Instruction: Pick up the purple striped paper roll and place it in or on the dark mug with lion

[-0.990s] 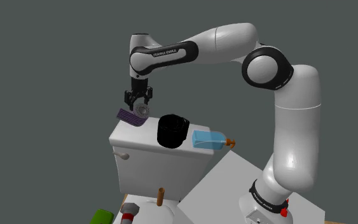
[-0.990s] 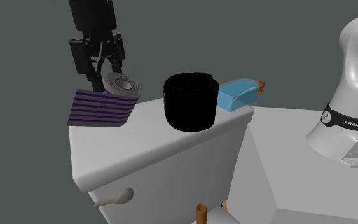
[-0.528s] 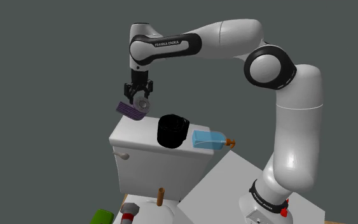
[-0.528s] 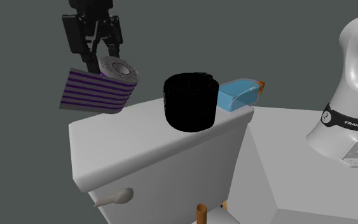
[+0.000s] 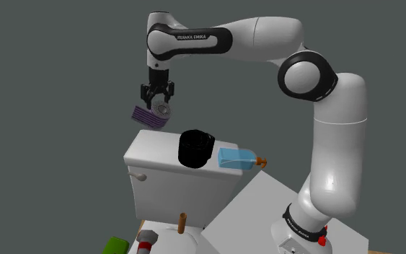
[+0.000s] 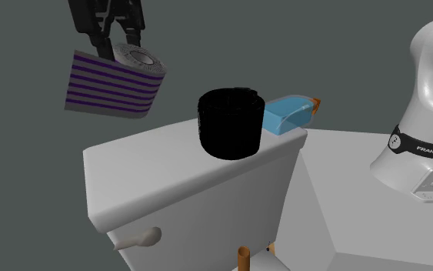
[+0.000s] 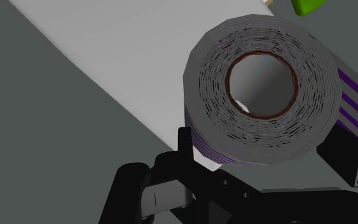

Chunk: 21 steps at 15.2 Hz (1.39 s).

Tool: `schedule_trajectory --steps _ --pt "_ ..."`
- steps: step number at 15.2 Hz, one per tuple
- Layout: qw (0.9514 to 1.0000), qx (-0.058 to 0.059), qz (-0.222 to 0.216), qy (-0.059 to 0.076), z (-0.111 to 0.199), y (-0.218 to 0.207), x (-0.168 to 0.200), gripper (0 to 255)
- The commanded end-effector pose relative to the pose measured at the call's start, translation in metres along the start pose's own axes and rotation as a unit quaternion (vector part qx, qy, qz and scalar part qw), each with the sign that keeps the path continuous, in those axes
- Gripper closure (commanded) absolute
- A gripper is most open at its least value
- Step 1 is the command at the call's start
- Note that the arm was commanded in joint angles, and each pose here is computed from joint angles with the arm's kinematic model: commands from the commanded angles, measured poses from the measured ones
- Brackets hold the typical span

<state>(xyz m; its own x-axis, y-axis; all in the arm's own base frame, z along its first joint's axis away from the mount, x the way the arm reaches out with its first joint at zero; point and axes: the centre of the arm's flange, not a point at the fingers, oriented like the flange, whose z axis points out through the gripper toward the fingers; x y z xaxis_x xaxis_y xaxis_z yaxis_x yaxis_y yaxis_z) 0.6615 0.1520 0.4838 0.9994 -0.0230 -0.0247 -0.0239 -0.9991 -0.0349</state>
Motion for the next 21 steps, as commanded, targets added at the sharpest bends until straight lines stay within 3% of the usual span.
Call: schedule_trajectory --steps 1,13,21 --pt "1.0 0.0 0.0 0.0 -0.012 -0.001 0.0 255" --pt "1.0 0.0 0.0 0.0 -0.073 -0.003 -0.002 255" --pt "1.0 0.0 0.0 0.0 -0.093 0.049 -0.092 255"
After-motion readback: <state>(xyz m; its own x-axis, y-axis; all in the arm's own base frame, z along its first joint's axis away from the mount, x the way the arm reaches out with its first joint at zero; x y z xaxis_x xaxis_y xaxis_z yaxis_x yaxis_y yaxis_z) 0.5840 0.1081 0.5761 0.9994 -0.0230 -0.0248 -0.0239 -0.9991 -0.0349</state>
